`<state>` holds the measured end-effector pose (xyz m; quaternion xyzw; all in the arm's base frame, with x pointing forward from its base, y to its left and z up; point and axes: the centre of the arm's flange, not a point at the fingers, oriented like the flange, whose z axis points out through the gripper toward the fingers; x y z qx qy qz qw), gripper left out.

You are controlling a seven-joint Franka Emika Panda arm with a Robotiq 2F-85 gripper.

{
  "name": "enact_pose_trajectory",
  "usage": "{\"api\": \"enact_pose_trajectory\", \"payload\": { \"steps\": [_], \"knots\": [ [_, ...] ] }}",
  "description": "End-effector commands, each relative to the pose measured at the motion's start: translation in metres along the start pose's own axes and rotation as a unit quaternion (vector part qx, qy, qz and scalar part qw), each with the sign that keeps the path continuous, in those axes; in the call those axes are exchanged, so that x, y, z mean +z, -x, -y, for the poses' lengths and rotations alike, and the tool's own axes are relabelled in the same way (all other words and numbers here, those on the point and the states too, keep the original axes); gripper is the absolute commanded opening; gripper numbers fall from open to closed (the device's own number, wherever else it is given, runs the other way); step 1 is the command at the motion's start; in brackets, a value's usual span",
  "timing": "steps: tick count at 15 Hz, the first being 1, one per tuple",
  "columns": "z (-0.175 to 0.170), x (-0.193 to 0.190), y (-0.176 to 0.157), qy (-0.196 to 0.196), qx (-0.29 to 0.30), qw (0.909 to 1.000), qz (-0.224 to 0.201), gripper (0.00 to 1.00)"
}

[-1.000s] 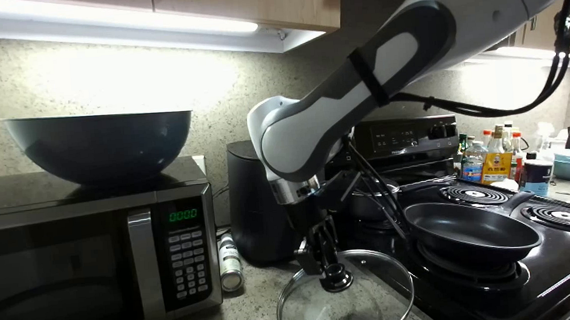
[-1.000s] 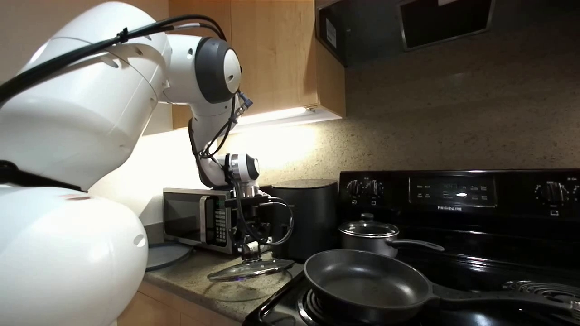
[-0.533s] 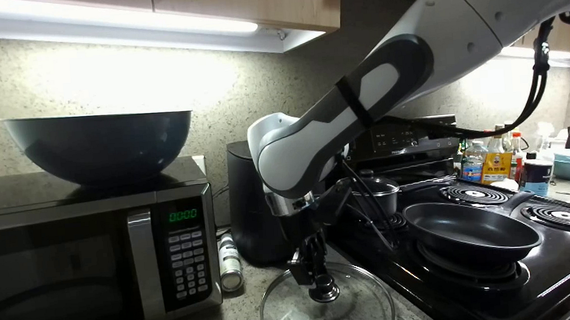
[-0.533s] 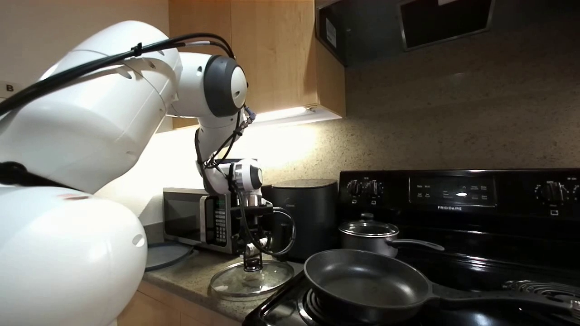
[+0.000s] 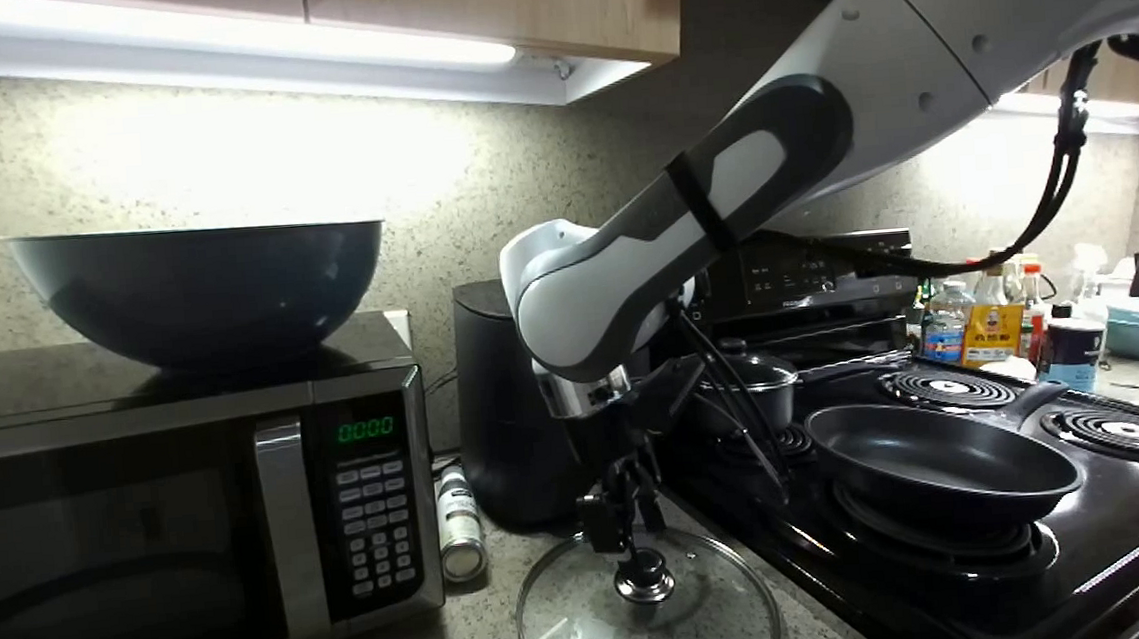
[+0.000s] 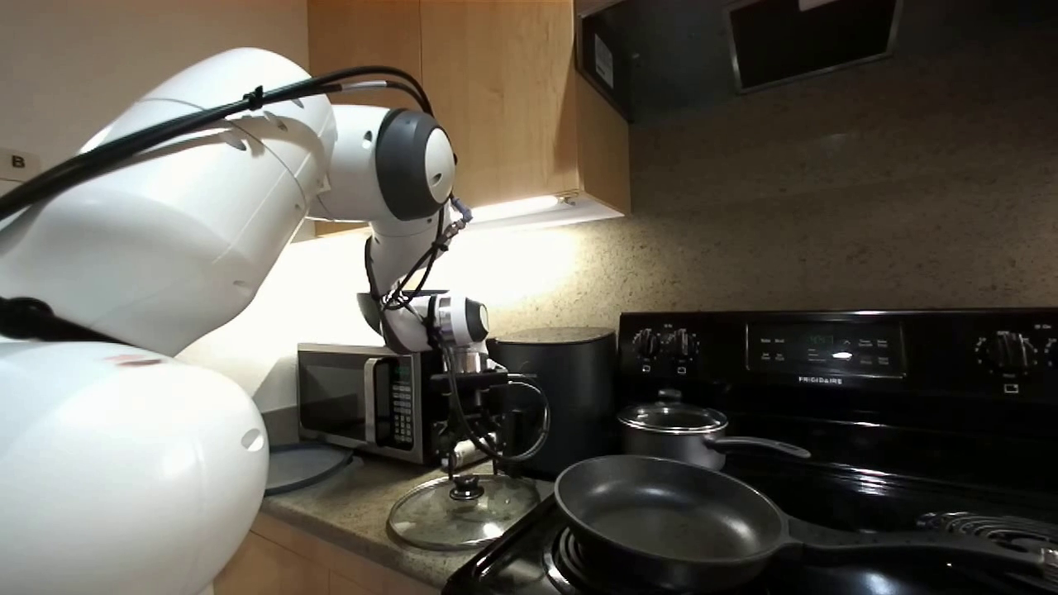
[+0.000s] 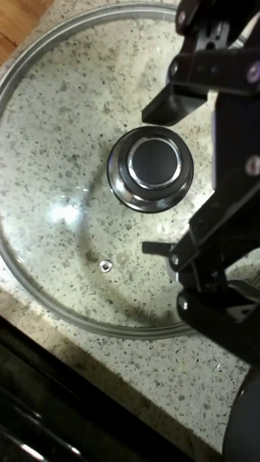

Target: Remove the glass lid from the pan and put it on the left side of the counter

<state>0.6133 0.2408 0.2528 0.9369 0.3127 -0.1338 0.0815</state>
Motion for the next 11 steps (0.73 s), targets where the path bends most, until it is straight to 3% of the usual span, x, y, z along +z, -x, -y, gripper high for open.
{"api": "enact_pose_trajectory", "payload": {
  "steps": [1,2,3,11],
  "knots": [
    [-0.006,-0.016,0.013,0.004,0.030,0.9993,0.020,1.00],
    [-0.006,-0.024,0.020,0.006,0.052,0.9982,0.028,1.00],
    [-0.007,-0.008,0.006,0.001,0.024,0.9996,0.017,0.99],
    [-0.009,-0.020,0.011,0.004,0.042,0.9989,0.020,1.00]
  ]
}}
